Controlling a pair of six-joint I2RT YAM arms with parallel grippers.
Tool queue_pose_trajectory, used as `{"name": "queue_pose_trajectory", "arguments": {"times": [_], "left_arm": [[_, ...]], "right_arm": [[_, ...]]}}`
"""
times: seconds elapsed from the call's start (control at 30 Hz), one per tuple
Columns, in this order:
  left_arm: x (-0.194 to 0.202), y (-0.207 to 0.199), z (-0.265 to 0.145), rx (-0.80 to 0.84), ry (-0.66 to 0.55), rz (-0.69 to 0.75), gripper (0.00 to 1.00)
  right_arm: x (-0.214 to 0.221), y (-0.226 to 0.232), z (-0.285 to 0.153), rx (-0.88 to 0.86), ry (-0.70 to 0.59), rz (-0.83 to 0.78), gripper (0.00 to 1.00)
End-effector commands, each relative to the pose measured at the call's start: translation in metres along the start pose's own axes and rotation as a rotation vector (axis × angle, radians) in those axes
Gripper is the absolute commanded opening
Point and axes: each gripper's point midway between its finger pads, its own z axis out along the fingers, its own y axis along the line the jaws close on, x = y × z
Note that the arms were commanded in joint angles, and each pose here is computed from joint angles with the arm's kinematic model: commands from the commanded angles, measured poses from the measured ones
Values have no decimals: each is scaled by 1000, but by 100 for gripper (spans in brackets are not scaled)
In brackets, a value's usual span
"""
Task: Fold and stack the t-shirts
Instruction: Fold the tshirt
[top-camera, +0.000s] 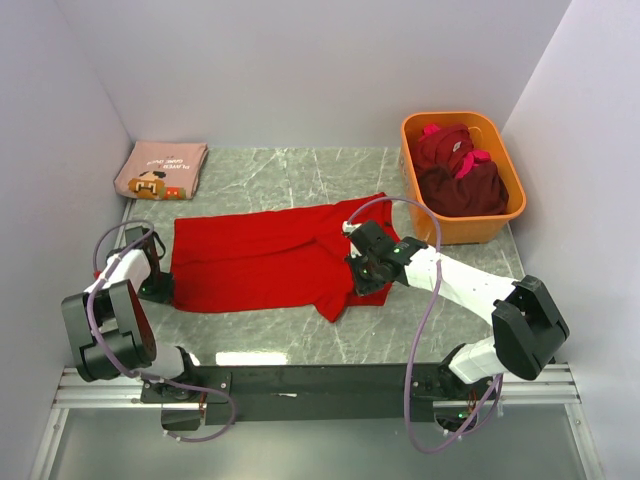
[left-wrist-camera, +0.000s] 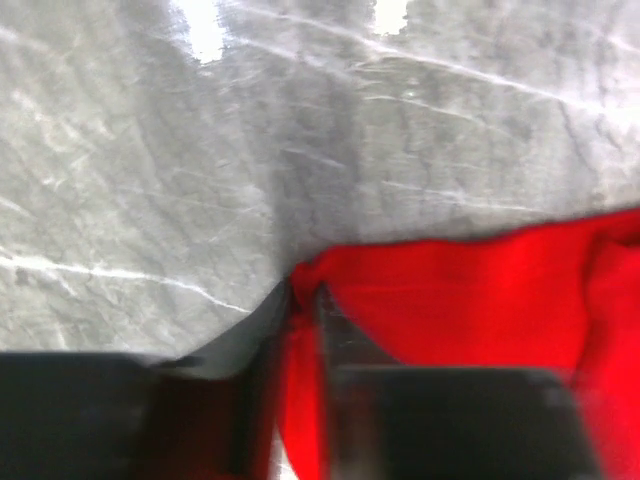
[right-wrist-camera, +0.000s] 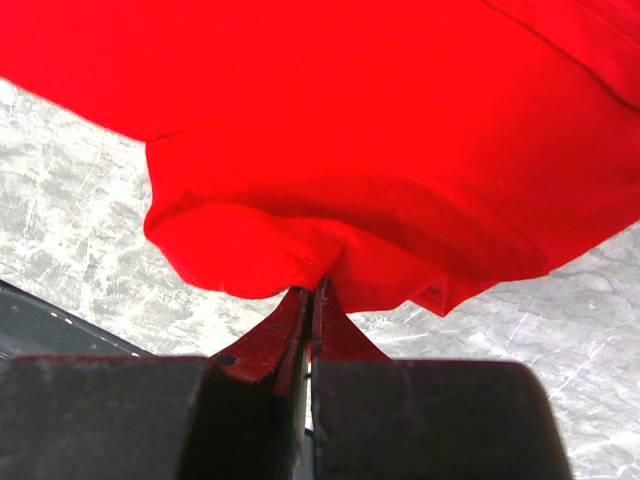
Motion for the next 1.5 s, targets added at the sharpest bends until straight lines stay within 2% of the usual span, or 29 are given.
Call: {"name": "queue_pose_trajectory", "arguments": {"times": [0.0, 0.03, 0.4, 0.63, 1.07, 1.47], "left_arm": [[12, 15, 18, -54, 24, 17, 13], [12, 12, 17, -43, 25, 17, 1], [4, -5, -15, 80, 20, 35, 1], [-4, -17, -44, 174, 4, 26, 1], [-5, -61, -62, 318, 73, 3, 1], [-20, -98, -65, 397, 62, -87, 1]], "right_arm": [[-5, -4, -1, 5, -33, 3, 0], [-5, -4, -1, 6, -33, 2, 0], [-11, -5, -9, 18, -58, 14, 0], [-29, -4, -24, 34, -117, 34, 0], [-116, -30, -61, 134, -300, 188, 0], [-169, -43, -48, 157, -305, 203, 0]]}}
